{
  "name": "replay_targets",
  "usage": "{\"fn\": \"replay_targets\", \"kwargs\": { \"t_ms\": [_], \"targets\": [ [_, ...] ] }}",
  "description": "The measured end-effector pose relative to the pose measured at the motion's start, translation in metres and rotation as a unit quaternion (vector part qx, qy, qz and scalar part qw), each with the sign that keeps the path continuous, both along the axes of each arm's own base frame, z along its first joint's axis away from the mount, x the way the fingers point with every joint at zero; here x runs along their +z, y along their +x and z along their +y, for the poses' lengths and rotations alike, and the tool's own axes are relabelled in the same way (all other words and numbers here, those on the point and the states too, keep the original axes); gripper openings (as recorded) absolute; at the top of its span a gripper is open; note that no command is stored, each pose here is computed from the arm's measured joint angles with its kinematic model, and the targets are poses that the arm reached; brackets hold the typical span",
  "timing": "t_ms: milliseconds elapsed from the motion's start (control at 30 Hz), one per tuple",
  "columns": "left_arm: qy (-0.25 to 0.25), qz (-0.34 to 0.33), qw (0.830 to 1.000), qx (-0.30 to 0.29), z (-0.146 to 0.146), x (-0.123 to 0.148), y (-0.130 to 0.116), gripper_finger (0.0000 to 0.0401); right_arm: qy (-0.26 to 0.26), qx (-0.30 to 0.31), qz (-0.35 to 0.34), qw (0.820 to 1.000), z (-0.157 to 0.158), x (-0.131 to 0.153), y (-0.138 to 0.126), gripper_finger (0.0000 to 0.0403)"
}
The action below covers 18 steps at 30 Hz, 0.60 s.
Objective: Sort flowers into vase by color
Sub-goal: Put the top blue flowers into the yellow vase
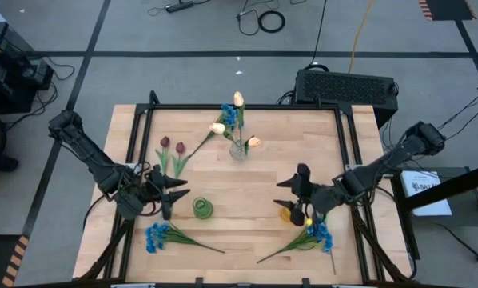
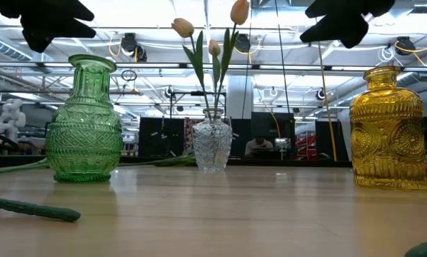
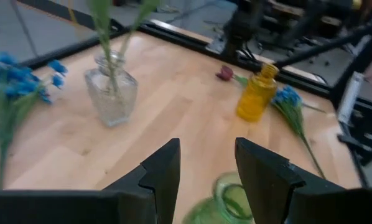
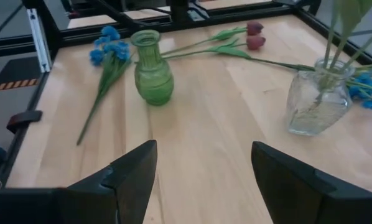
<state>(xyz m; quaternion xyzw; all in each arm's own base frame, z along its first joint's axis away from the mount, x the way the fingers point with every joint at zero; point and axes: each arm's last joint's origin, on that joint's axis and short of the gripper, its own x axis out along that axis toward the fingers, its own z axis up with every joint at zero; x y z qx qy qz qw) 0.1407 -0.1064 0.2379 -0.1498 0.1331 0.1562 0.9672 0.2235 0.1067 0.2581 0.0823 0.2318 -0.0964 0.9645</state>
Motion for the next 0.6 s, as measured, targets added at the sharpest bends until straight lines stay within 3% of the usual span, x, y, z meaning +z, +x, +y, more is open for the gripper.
{"fn": "replay_targets", "kwargs": {
  "t_ms": [300, 600],
  "targets": [
    [-0.002, -0.027, 0.997, 0.076, 0.02, 0.008, -0.001, 0.0159, -0.016, -0.001, -0.004, 1.0, 0.005, 0.0, -0.003, 0.0253],
    [-0.023, 0.011, 0.995, 0.092, 0.038, 0.004, 0.003, 0.0159, -0.02, -0.002, -0.004, 1.0, 0.005, 0.0, -0.003, 0.0253]
  ]
}}
